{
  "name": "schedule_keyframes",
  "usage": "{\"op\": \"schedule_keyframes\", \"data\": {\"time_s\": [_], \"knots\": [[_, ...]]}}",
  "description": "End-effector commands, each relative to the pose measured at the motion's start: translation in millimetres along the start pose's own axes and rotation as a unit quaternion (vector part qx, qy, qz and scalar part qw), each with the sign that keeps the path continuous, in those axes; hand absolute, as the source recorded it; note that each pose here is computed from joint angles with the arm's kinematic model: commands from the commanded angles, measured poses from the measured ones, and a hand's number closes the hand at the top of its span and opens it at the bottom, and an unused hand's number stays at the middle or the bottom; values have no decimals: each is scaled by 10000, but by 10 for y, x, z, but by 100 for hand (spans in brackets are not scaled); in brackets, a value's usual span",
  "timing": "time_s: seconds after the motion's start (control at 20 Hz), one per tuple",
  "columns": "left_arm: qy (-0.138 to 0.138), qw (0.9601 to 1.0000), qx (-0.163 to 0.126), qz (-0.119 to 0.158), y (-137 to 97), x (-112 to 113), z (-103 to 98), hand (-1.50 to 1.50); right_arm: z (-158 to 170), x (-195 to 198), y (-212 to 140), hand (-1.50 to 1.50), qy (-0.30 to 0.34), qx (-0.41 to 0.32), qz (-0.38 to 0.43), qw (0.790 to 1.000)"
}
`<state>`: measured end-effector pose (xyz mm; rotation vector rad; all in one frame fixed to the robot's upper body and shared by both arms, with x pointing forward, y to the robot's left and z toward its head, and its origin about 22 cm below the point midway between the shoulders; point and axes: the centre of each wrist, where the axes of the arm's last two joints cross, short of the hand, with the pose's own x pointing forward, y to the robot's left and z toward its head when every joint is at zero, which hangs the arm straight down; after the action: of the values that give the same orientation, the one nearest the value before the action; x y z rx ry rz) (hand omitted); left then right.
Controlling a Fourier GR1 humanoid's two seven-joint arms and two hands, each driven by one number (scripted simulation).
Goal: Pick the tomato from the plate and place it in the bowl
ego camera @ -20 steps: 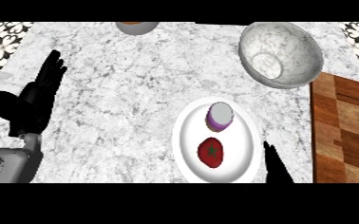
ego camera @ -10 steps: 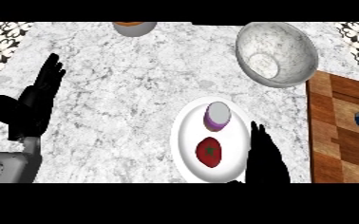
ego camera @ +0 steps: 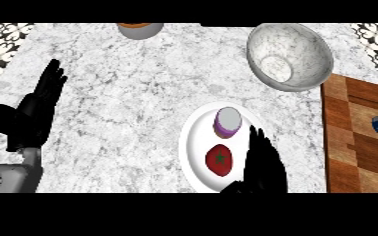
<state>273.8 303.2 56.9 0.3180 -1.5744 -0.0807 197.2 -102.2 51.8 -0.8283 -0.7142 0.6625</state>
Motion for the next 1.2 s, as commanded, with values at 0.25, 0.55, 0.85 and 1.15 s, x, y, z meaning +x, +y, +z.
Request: {"op": "schedule_keyframes", "data": {"time_s": [0.25, 0.55, 0.85, 1.15], "knots": [[-29, 10000, -16, 51, -83, 38, -25, 0, -107, 186, 258, -150, 1067, 89, -15, 9942], [16, 10000, 27, -14, 48, 31, -31, 0, -331, 64, 225, -150, 1235, 185, 25, 9922], [47, 10000, 4, -2, -29, -105, 62, 0, -279, 278, 263, 150, 896, 459, -14, 9949], [14, 10000, 77, 38, 134, 3, -1, 0, -374, 282, 372, 150, 634, 312, -206, 9973]]}}
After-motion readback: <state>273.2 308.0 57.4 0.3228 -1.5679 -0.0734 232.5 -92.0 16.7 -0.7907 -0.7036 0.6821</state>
